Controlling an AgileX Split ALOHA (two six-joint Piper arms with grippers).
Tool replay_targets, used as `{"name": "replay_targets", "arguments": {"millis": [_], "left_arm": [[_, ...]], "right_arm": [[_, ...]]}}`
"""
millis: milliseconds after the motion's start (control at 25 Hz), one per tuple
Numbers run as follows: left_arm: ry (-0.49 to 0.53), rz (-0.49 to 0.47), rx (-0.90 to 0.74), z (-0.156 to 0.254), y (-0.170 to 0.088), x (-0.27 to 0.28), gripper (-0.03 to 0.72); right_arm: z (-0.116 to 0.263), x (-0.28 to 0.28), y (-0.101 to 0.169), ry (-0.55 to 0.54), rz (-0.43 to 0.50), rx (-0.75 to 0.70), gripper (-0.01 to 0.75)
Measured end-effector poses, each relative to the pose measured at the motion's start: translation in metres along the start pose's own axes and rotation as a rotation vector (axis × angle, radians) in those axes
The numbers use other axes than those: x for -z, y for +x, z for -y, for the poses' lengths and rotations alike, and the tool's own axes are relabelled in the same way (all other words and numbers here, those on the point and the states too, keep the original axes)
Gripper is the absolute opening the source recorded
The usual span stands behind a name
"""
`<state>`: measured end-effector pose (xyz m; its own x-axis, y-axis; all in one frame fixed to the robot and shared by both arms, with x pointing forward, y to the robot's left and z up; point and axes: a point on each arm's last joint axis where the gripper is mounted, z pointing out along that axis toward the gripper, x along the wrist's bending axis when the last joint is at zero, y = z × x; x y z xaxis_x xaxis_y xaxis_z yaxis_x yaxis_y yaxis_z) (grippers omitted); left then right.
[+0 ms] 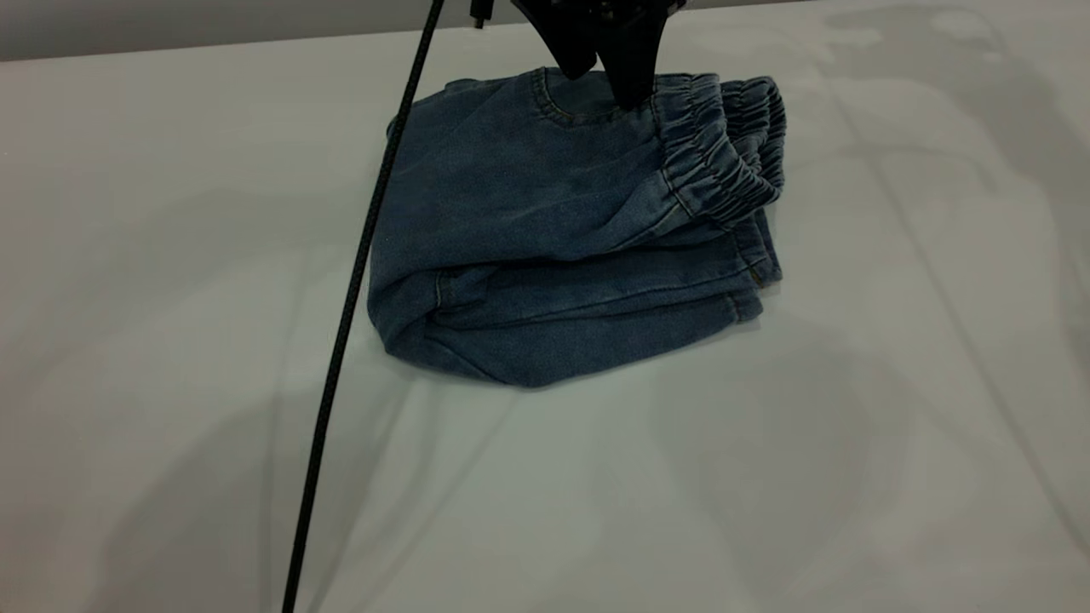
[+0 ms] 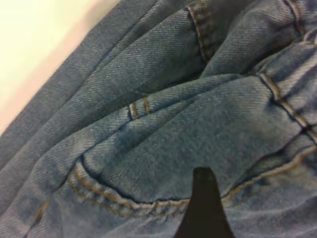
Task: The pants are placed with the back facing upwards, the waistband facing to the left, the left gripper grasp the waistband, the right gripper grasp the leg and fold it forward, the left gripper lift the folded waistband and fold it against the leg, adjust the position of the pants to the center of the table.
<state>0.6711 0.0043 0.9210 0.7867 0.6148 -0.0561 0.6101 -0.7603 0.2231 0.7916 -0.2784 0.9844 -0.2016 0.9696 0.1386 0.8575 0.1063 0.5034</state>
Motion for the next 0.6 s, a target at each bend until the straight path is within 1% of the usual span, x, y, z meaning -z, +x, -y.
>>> {"name": "replay_targets", "arguments": {"millis": [200,400,600], "left_arm": [[0.038,0.011,0.005,0.004,0.002,-0.024,0.488],[0.002,0.021,0.026,0.004,0.004,-0.058,0.488],[0.043,0.034,0.033,0.012,0.006,-0.088,0.486]], "right_arm": [[-0.002,0.005,0.001,-0.009,0.000,0.002,0.465],[-0.003,0.007,0.002,-0.013,-0.003,0.002,0.465],[-0.007,0.019,0.004,-0.036,0.000,0.007,0.465]]}}
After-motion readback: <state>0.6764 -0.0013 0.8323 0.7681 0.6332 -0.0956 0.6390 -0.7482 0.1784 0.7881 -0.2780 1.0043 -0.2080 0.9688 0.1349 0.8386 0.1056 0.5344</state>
